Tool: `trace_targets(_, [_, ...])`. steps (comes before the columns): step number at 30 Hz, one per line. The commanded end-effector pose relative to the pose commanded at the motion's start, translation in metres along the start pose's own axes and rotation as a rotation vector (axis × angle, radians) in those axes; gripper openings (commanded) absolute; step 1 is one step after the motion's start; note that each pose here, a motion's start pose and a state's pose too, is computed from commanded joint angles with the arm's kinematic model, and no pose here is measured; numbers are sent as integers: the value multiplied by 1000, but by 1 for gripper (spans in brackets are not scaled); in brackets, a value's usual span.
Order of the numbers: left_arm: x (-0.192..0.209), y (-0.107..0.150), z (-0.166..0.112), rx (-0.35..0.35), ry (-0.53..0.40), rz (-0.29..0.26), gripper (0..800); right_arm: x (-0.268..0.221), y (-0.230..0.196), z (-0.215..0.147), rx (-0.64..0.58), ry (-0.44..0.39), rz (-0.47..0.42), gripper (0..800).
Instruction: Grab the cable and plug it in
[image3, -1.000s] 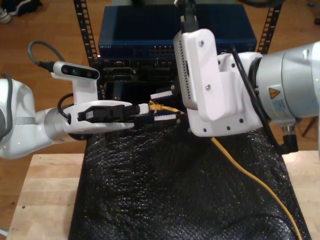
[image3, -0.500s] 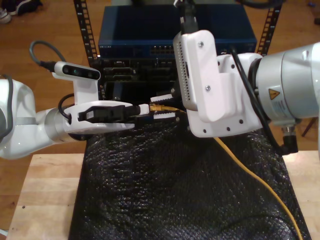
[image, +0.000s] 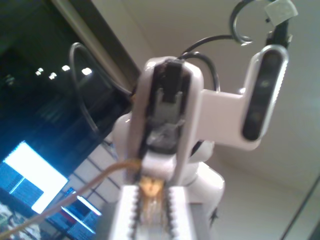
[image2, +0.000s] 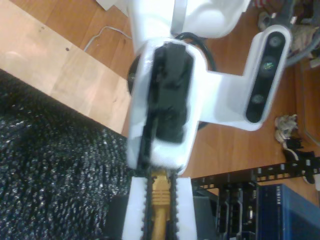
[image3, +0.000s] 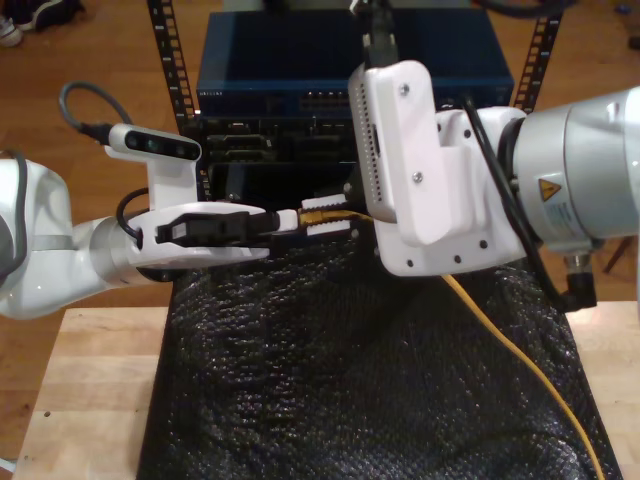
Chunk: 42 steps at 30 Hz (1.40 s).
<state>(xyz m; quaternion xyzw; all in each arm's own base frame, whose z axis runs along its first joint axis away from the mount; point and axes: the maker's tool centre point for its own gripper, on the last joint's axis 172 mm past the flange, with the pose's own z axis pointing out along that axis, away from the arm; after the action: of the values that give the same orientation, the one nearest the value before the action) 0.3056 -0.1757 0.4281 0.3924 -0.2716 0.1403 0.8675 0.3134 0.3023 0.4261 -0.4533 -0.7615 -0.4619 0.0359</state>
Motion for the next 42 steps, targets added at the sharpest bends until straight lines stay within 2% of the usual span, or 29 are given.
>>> trace_targets(2, [0,2,-3,-24,10,-9,390,0,0,0,0,0,2,2])
trace_targets(6, [0,1,-4,-24,14,-7,609,0,0,0,0,1,3,1])
trace_targets(9, [0,0,-4,-21,11,-10,625,0,1,1,-1,1,9,1])
trace_targets(12, [1,0,-4,-17,10,-6,751,0,2,1,-1,2,41,1])
trace_targets(16, [4,-3,-4,3,0,3,759,1,12,-2,-15,-1,71,1])
trace_targets(19, [8,-11,-6,44,-9,18,787,-1,16,0,-13,-4,91,1])
trace_targets(26, [13,-26,-8,140,-28,59,790,-10,28,5,-10,-22,190,0])
trace_targets(29, [18,-23,-9,147,-42,102,790,-15,31,7,-6,-29,223,0])
trace_targets(36, [28,-18,-15,180,-56,192,790,-55,47,-16,-36,-86,378,0])
trace_targets(40, [35,-19,-20,234,-78,249,795,-81,46,-28,-34,-120,466,0])
trace_targets(42, [32,-25,-24,266,-104,251,795,-83,46,-32,-22,-124,485,0])
